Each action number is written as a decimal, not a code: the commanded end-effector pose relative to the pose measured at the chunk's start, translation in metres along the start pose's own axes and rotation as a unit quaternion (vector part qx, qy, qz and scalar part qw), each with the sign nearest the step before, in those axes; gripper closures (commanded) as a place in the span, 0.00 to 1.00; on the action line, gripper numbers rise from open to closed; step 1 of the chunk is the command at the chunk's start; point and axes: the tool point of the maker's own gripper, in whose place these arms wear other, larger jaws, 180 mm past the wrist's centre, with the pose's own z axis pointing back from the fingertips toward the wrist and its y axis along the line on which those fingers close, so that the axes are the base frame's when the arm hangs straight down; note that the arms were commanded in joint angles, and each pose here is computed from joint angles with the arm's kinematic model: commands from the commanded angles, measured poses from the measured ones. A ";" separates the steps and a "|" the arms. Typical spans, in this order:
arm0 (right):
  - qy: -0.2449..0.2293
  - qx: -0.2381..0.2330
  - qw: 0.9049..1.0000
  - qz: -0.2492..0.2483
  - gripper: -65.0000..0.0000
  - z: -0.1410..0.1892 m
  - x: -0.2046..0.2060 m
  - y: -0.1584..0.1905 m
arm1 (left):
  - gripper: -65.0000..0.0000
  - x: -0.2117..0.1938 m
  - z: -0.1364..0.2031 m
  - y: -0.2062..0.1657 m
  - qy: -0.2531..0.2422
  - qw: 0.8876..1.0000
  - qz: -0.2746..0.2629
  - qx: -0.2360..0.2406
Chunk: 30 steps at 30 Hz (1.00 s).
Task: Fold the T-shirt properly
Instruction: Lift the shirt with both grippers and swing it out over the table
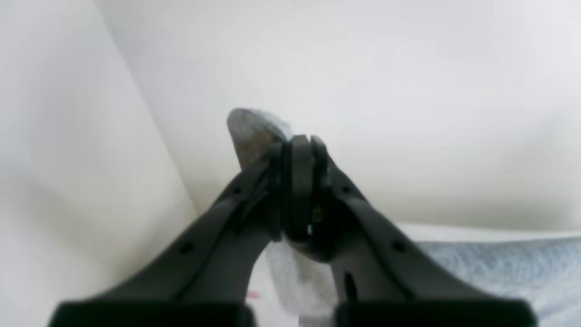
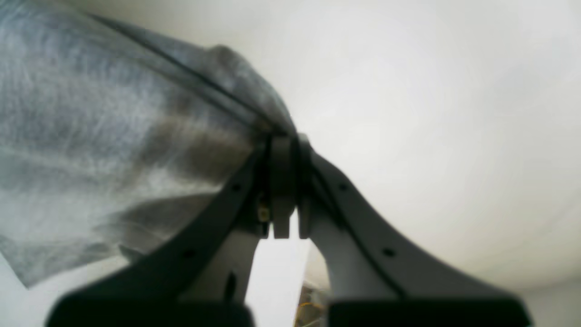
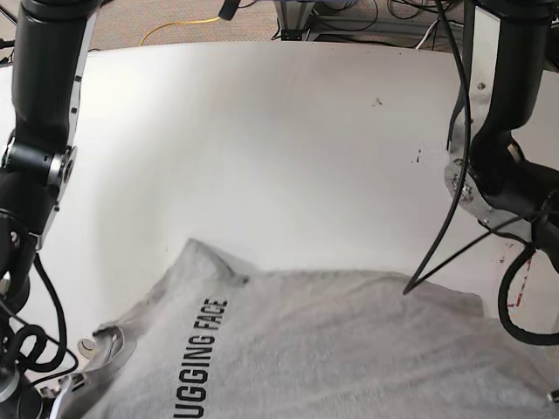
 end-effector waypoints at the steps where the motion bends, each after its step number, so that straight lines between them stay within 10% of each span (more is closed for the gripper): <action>1: -0.036 -0.044 0.998 0.012 1.00 0.016 0.038 -0.037 | 1.00 0.035 -0.004 -0.004 -0.041 0.999 -0.011 -0.011; 7: -0.038 -0.043 0.998 0.021 1.00 0.017 0.045 -0.036 | 1.00 0.018 -0.007 -0.007 -0.021 1.000 -0.017 -0.016; 16: 0.034 0.003 0.999 -0.008 1.00 0.013 -0.052 0.032 | 1.00 -0.086 0.001 -0.029 0.086 0.995 -0.033 -0.037; 30: 0.178 0.088 0.974 -0.109 1.00 0.058 -0.209 0.154 | 1.00 -0.267 0.077 -0.059 0.291 0.948 -0.081 -0.098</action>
